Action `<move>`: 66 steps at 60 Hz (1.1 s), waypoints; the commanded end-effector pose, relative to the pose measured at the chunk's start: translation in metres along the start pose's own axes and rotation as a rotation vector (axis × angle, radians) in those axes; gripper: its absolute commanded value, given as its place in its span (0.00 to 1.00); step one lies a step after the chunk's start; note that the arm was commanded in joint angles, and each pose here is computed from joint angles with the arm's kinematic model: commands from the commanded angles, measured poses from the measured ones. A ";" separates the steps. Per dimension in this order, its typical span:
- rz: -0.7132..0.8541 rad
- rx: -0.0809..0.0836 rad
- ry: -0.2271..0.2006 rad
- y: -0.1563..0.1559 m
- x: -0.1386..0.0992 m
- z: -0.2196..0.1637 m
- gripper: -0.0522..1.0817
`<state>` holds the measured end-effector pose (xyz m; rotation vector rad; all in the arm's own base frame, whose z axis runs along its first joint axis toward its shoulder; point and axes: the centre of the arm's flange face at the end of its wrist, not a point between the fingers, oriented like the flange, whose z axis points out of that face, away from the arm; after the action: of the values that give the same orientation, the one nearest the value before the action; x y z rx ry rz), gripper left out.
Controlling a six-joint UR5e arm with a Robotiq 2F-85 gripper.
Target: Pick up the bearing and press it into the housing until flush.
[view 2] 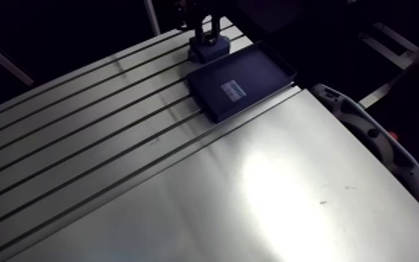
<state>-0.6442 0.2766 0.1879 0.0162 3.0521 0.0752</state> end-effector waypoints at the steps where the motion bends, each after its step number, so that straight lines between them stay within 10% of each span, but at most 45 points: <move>1: 0.000 -0.001 -0.002 0.001 0.000 0.001 0.87; 66: -0.002 0.002 -0.003 0.000 -0.001 0.002 0.87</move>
<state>-0.6437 0.2758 0.1867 0.0123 3.0499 0.0728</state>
